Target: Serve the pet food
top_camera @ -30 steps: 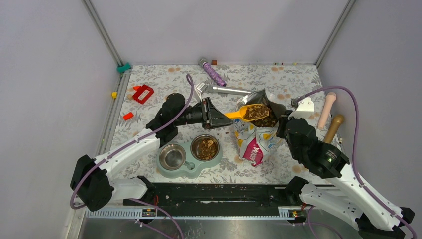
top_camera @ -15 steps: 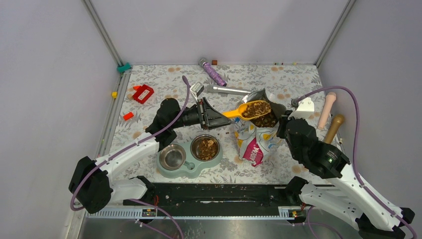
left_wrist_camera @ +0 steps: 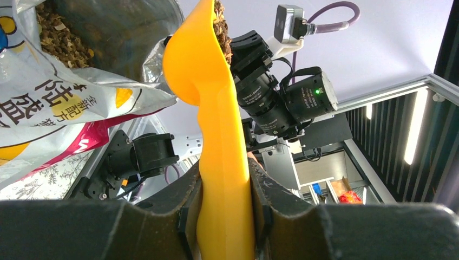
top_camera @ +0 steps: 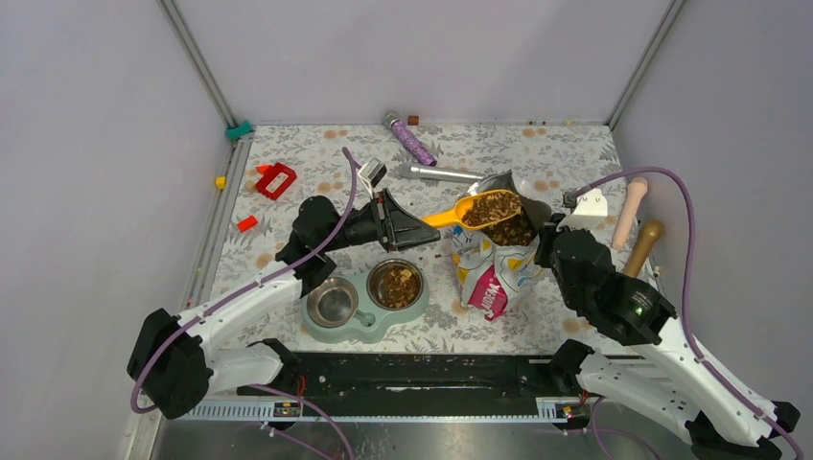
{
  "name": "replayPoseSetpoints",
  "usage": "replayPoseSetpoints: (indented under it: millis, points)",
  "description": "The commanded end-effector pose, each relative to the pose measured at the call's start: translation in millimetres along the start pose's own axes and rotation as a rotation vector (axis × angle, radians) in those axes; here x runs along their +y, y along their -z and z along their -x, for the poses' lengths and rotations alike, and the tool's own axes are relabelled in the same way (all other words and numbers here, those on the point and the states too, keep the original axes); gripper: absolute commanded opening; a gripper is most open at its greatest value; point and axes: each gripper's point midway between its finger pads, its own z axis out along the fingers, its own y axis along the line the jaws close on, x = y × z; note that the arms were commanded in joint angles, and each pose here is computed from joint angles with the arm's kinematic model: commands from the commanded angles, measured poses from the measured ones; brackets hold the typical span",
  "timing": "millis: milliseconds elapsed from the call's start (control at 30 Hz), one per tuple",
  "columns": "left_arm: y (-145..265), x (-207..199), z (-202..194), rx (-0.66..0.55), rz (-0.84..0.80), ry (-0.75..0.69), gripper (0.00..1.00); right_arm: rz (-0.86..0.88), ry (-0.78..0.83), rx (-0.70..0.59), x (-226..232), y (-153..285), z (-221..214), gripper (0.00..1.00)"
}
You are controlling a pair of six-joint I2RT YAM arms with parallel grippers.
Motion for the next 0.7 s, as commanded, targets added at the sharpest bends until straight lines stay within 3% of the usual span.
replayPoseSetpoints:
  millis: [0, 667]
  points:
    - [10.6, -28.4, -0.3, -0.016, -0.101, -0.085, 0.0, -0.019, -0.096, -0.114, -5.1, 6.3, 33.1, 0.0]
    - [53.0, -14.6, -11.6, -0.094, -0.061, -0.096, 0.0, 0.002, -0.091, -0.103, -0.5, 5.6, 31.0, 0.0]
